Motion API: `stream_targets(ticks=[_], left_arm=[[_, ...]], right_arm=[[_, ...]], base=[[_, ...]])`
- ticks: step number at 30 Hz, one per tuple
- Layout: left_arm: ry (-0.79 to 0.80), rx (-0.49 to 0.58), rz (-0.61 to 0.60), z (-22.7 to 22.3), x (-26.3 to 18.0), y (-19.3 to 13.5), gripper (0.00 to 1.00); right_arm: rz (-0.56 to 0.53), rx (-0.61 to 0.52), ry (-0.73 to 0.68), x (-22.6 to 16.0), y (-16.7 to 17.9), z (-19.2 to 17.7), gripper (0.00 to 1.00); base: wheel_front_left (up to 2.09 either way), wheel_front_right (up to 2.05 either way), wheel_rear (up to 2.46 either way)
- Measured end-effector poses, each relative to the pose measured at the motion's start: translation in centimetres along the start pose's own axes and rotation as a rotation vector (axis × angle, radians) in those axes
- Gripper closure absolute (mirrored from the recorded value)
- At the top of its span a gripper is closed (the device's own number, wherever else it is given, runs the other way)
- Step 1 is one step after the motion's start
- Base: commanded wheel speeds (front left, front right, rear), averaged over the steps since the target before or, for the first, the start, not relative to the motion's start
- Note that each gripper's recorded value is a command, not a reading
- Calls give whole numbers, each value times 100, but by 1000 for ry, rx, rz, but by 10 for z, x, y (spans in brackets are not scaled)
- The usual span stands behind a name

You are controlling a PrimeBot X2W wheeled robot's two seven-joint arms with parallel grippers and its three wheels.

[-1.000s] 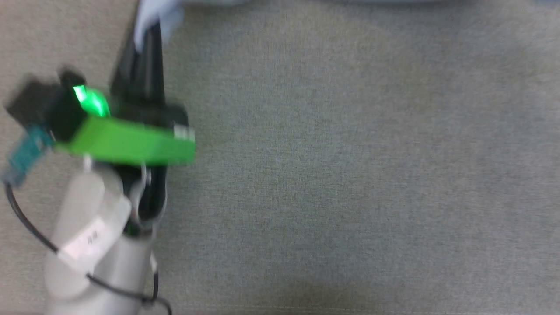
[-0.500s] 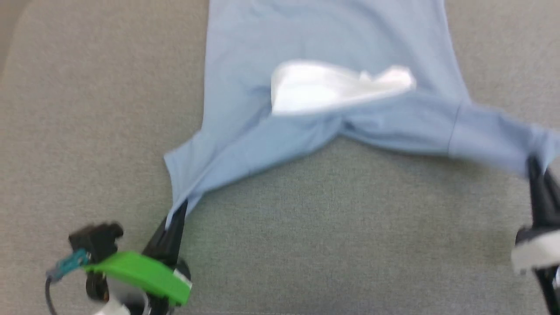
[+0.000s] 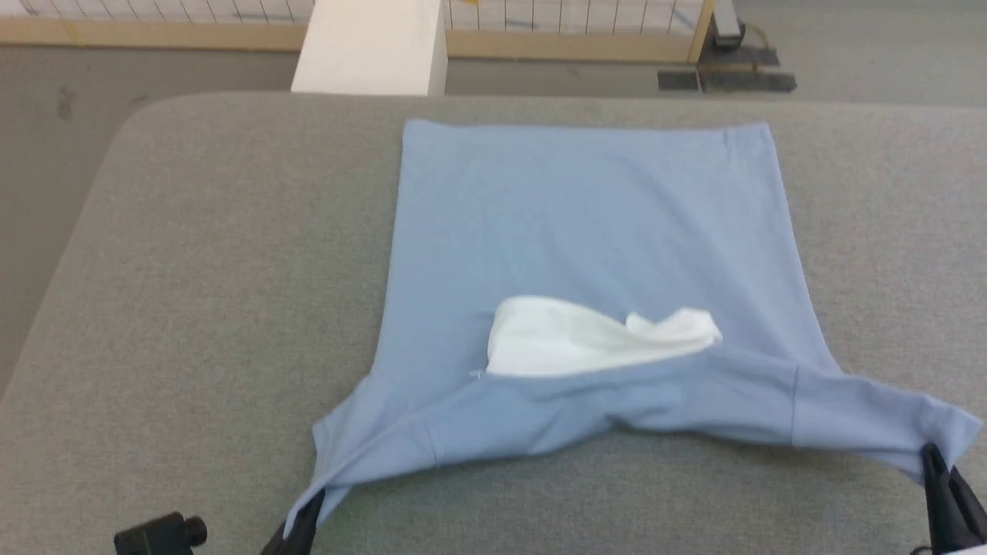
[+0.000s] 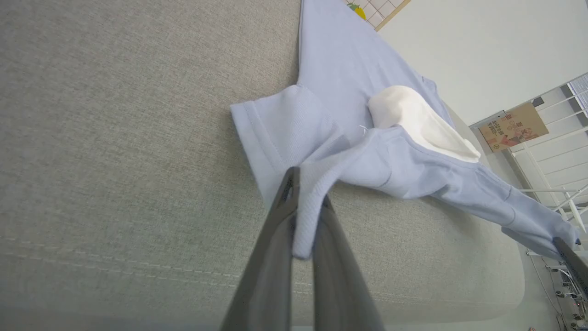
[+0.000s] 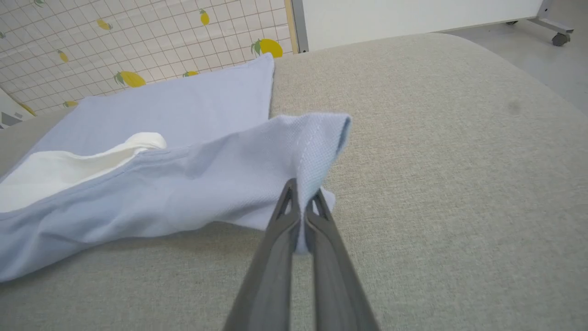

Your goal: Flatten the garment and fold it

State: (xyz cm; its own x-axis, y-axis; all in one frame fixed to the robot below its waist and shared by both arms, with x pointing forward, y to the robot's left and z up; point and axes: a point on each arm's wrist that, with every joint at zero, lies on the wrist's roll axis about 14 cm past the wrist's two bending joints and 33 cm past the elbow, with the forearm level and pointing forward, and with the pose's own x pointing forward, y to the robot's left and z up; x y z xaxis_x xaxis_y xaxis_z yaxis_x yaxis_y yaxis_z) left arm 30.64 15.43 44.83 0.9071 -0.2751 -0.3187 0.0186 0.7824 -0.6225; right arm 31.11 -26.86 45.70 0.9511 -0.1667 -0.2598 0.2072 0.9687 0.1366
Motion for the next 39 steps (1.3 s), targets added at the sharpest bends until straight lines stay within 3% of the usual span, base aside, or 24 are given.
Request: stream_targets(ticks=[13, 23, 32, 33, 39], left_arm=[[-10, 73, -19, 1, -26, -10, 100], [-29, 182, -112, 14, -10, -43, 100], [-2, 199, -139, 10, 2, -52, 100], [0, 202, -140, 10, 2, -53, 100], [4, 194, -154, 8, 7, -57, 100]], right_arm=[[7, -11, 38, -19, 2, -5, 100], [7, -84, 300, -1, 1, -66, 100], [-9, -92, 423, 14, -4, -101, 96], [-10, -82, 424, 14, -4, -101, 0], [-13, 6, 380, 22, -11, -68, 0]], base=[[0, 0, 0], [0, 0, 0], [0, 0, 0], [0, 0, 0], [0, 0, 0]])
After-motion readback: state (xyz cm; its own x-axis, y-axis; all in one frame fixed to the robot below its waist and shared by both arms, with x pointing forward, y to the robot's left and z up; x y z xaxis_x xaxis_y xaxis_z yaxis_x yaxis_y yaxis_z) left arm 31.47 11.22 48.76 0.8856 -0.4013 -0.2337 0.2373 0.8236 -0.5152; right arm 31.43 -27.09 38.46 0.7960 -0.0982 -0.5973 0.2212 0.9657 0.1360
